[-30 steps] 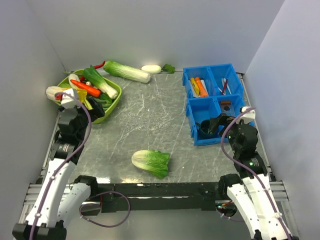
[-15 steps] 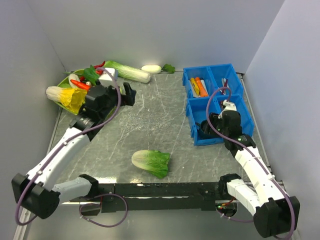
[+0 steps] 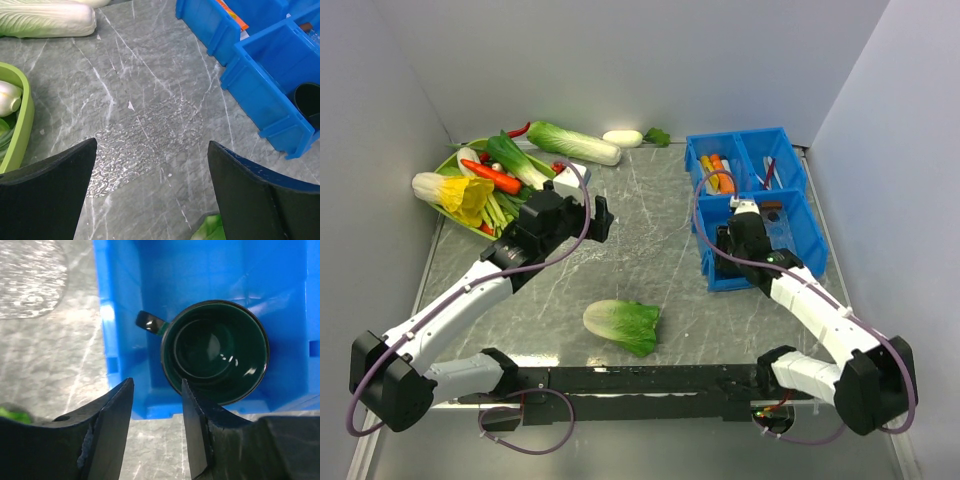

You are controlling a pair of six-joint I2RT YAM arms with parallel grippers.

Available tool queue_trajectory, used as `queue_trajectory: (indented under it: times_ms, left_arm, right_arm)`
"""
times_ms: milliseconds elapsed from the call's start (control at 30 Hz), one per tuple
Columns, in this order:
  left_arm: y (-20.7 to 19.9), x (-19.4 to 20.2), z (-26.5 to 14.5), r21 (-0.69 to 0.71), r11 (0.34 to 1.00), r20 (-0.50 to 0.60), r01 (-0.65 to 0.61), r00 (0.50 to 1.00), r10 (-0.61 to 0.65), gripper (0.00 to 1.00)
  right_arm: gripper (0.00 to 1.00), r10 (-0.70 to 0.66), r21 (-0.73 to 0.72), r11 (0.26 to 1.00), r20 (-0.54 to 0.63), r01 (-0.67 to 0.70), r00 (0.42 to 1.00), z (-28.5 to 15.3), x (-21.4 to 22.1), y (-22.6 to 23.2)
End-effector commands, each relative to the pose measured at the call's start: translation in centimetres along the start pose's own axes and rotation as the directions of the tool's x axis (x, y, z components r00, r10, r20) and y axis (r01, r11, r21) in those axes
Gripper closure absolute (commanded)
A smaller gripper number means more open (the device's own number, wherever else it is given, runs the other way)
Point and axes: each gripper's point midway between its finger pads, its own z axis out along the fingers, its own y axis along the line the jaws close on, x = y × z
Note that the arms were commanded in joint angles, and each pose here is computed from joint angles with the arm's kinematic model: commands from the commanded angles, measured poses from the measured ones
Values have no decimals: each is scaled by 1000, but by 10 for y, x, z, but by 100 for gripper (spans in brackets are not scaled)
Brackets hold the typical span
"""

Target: Prepare toiletry sets of a toothbrush and toothpaste on the tray

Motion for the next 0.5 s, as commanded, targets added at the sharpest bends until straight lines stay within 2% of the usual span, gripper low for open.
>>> queue_trajectory:
  times_ms: [0,333,467]
  left_arm:
    - [-5,-26,-6,18,1000,79,-10,997,8,3]
    - [-7,-24,-5,29,1000,73,-10,997,8,4]
    - [-10,-22,-4,43,999,61,-2,998,0,3]
  right_arm:
    - [51,-27,109,994,-15,28,1000,1,-10,-15]
    - [53,-93,55,994,-85,98,992,13,-3,-5]
    - [53,-99,76,991,-113,108,989,20,2,-8]
